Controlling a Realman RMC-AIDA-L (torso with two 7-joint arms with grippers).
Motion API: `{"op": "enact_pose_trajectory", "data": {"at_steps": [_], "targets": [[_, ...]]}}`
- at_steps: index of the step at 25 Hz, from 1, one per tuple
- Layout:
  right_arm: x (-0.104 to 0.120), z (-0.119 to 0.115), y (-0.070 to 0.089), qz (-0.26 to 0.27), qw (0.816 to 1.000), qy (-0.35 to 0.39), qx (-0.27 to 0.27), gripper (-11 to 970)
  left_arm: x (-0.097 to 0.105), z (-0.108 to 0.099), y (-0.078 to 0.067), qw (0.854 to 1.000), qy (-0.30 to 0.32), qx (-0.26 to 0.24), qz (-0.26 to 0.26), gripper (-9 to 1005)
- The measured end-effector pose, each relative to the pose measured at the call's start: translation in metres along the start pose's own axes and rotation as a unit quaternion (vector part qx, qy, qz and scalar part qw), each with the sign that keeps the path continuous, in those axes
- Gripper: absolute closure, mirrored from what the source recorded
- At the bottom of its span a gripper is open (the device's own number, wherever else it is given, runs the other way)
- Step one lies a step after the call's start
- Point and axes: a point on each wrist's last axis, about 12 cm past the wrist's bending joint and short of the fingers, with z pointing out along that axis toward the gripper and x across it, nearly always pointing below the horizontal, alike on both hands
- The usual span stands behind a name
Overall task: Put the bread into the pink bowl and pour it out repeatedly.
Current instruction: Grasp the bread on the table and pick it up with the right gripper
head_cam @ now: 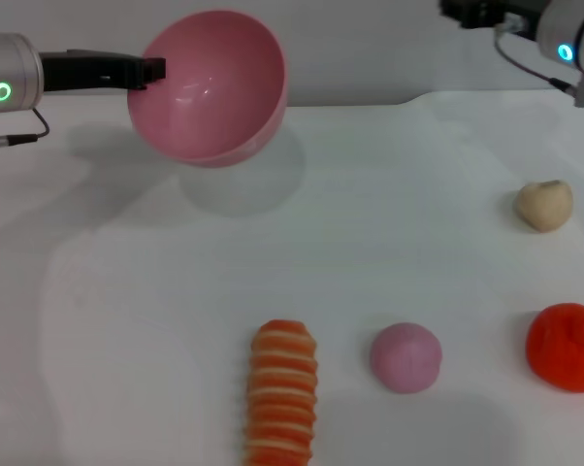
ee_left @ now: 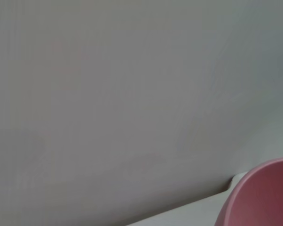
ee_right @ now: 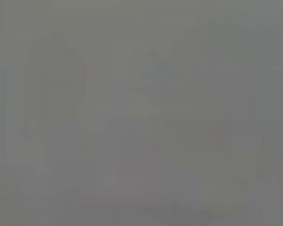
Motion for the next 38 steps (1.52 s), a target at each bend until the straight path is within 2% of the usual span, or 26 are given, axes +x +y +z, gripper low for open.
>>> {"op": "enact_pose_trajectory", "data": {"at_steps": [5,10,18,23,28,33,38], "targets": [[-0.01,0.001,0.021,-0.028,0.995,0.065,-0.074,400,0.004,-0.001,0.002,1.0,0.001,-0.005,0.002,948],[-0.016,-0.008,0.04,-0.05,0.978,0.136,-0.148,399,0.004,-0.002,0.003,1.0,0.003,-0.008,0.009,949],[-0.012,-0.025,0.071,-0.074,0.927,0.265,-0.254,395,0.001,-0.002,0.005,0.999,-0.004,-0.019,0.031,948],[-0.009,-0.033,0.104,-0.104,0.891,0.304,-0.32,391,0.001,-0.001,0.005,0.999,-0.006,-0.021,0.04,948],[-0.007,-0.037,0.133,-0.135,0.87,0.314,-0.355,388,0.0,0.001,0.003,0.999,-0.007,-0.021,0.048,948],[-0.001,-0.038,0.163,-0.186,0.84,0.341,-0.378,385,0.001,0.002,0.003,0.998,-0.009,-0.023,0.049,949],[0.008,-0.04,0.184,-0.216,0.816,0.372,-0.387,368,0.001,0.003,0.003,0.998,-0.01,-0.025,0.048,949]]}}
